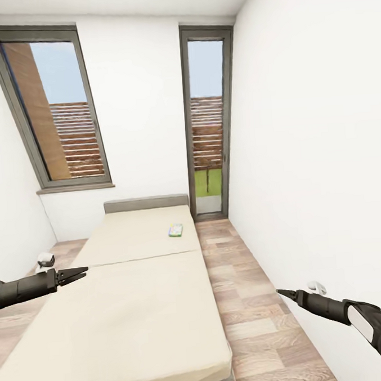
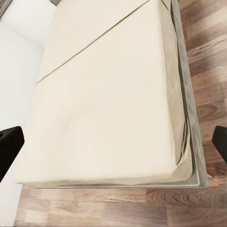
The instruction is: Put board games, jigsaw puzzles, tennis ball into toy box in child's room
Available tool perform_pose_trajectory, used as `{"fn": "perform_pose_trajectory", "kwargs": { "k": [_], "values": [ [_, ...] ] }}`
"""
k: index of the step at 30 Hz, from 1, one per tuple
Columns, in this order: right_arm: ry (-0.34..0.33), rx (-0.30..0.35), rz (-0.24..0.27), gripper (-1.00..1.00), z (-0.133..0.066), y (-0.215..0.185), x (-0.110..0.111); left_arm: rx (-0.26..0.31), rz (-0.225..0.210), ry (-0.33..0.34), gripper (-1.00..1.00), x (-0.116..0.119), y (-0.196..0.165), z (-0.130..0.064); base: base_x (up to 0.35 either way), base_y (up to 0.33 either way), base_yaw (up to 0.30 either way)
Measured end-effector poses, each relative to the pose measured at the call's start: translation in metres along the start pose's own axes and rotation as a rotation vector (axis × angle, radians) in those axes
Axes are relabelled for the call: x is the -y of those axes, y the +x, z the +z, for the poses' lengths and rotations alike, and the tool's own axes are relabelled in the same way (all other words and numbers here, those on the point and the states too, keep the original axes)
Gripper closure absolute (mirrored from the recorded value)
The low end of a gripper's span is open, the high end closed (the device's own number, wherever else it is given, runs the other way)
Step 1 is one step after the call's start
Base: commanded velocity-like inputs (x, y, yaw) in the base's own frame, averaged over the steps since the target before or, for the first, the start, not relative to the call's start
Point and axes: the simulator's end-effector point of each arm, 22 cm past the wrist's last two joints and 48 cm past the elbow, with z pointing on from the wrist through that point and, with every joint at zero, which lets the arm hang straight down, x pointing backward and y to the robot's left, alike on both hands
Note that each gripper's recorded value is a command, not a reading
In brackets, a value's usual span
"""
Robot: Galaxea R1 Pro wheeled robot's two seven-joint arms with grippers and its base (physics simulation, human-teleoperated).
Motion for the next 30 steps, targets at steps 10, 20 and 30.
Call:
{"fn": "perform_pose_trajectory", "kwargs": {
  "k": [10, 20, 30],
  "values": [
    [0.004, -0.008, 0.006, -1.0, 0.002, 0.004, 0.004, -0.006, -0.009, -0.003, -1.0, -0.005, 0.003, 0.002, 0.0, -0.062, 0.236],
    [0.01, -0.017, 0.012, -1.0, 0.005, 0.008, 0.008, -0.012, -0.018, -0.006, -1.0, -0.01, 0.005, 0.004, 0.0, -0.199, 0.231],
    [0.016, -0.025, 0.018, -1.0, 0.007, 0.013, 0.012, -0.017, -0.027, -0.01, -1.0, -0.014, 0.008, 0.006, 0.0, -0.126, 0.227]
  ]
}}
